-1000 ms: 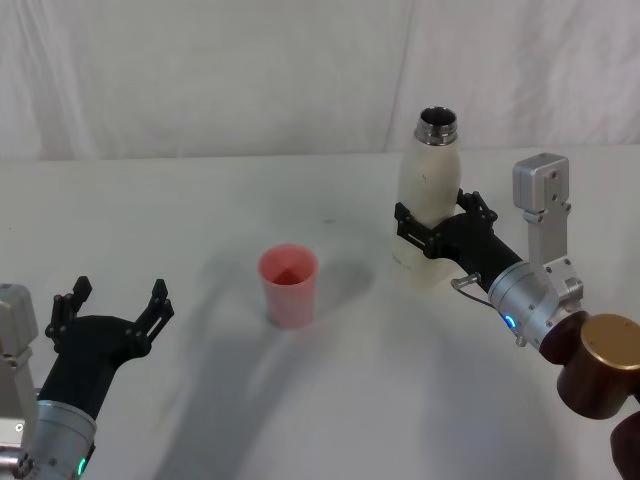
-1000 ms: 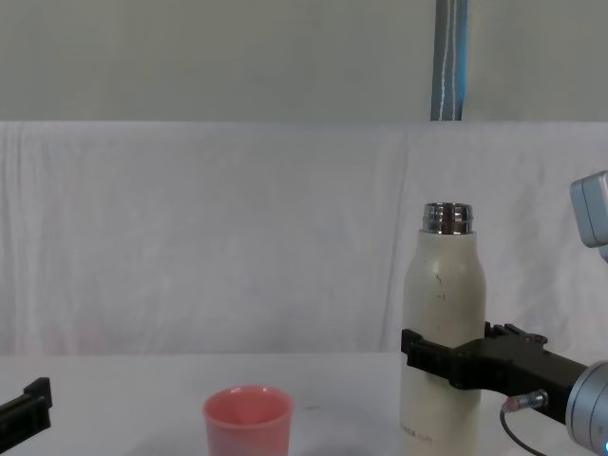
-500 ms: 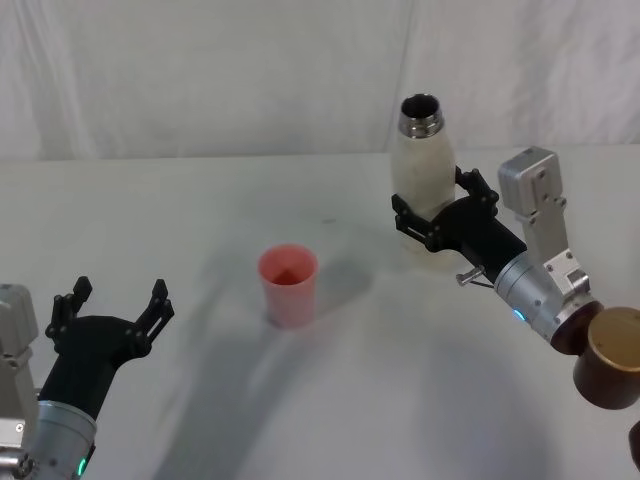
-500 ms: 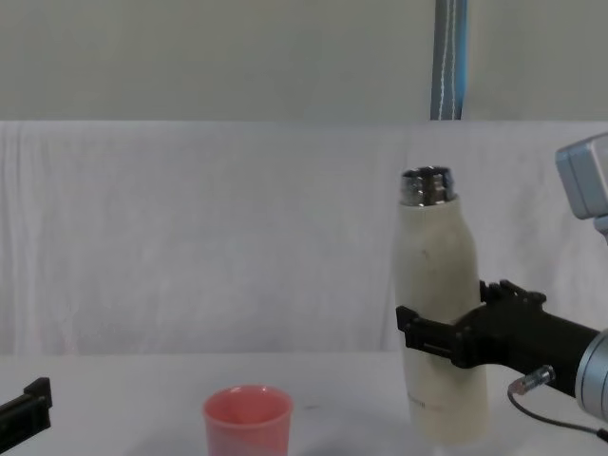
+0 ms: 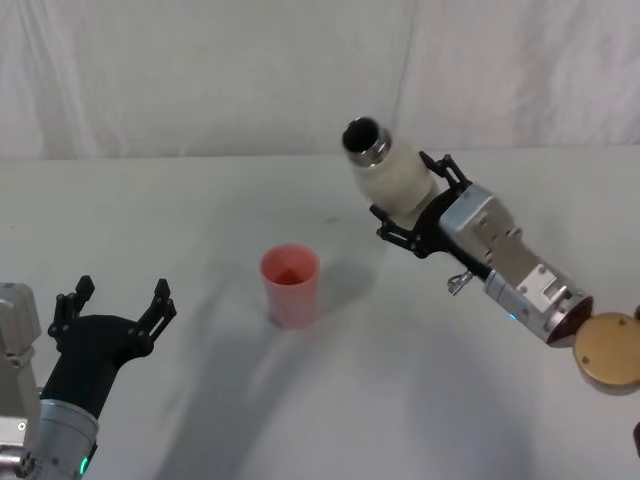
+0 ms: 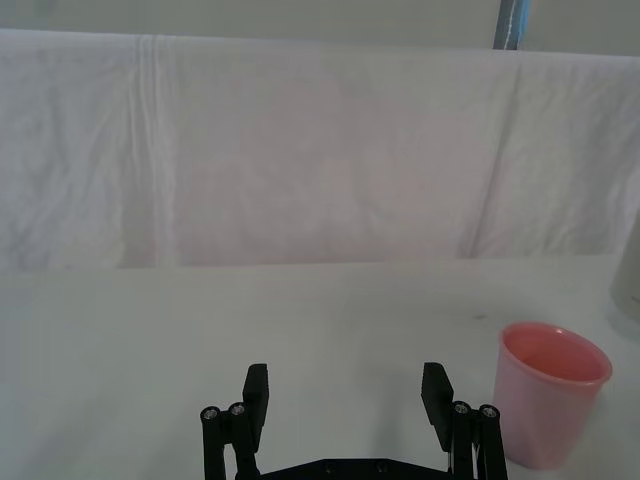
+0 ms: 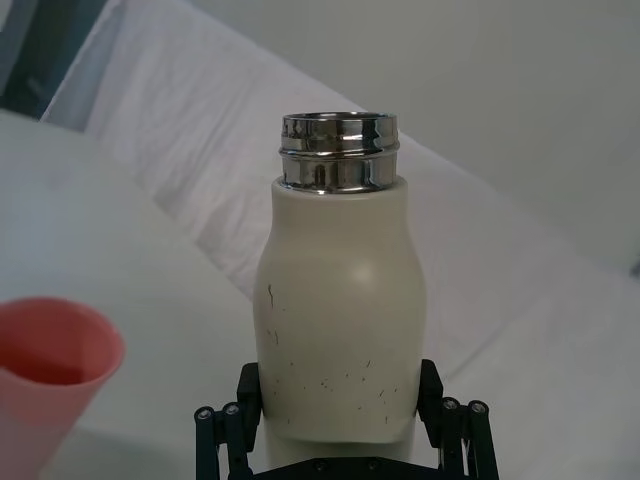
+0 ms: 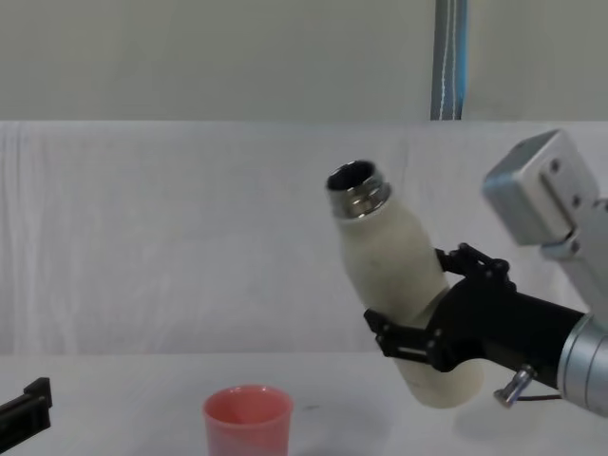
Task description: Grasp the thermos with one hand and pour water into the cup lid.
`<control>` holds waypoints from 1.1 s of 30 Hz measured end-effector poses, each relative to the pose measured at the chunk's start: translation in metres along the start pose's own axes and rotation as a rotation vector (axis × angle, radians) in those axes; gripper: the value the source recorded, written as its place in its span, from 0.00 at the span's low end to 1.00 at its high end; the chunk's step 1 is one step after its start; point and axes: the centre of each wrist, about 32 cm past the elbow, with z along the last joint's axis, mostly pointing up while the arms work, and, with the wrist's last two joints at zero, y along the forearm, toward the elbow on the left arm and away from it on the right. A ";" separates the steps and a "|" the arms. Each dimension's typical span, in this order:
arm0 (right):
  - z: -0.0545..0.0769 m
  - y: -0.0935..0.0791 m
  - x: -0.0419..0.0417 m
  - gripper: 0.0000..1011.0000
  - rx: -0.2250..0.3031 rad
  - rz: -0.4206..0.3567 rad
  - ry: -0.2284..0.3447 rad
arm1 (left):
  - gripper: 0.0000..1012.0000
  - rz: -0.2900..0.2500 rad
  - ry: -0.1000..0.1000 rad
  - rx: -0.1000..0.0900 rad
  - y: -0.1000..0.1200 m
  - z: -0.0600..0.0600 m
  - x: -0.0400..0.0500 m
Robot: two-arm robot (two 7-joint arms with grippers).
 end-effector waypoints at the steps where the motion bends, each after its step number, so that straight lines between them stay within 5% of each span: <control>1: 0.000 0.001 -0.0006 0.94 0.003 0.004 -0.019 | 0.99 0.000 0.000 0.000 0.000 0.000 0.0000; 16: -0.007 0.010 -0.0125 0.94 0.016 0.059 -0.234 | 0.99 0.000 0.000 0.000 0.000 0.000 0.0000; 33: -0.022 0.017 -0.0177 0.94 -0.059 0.050 -0.406 | 0.99 0.000 0.000 0.000 0.000 0.000 0.0000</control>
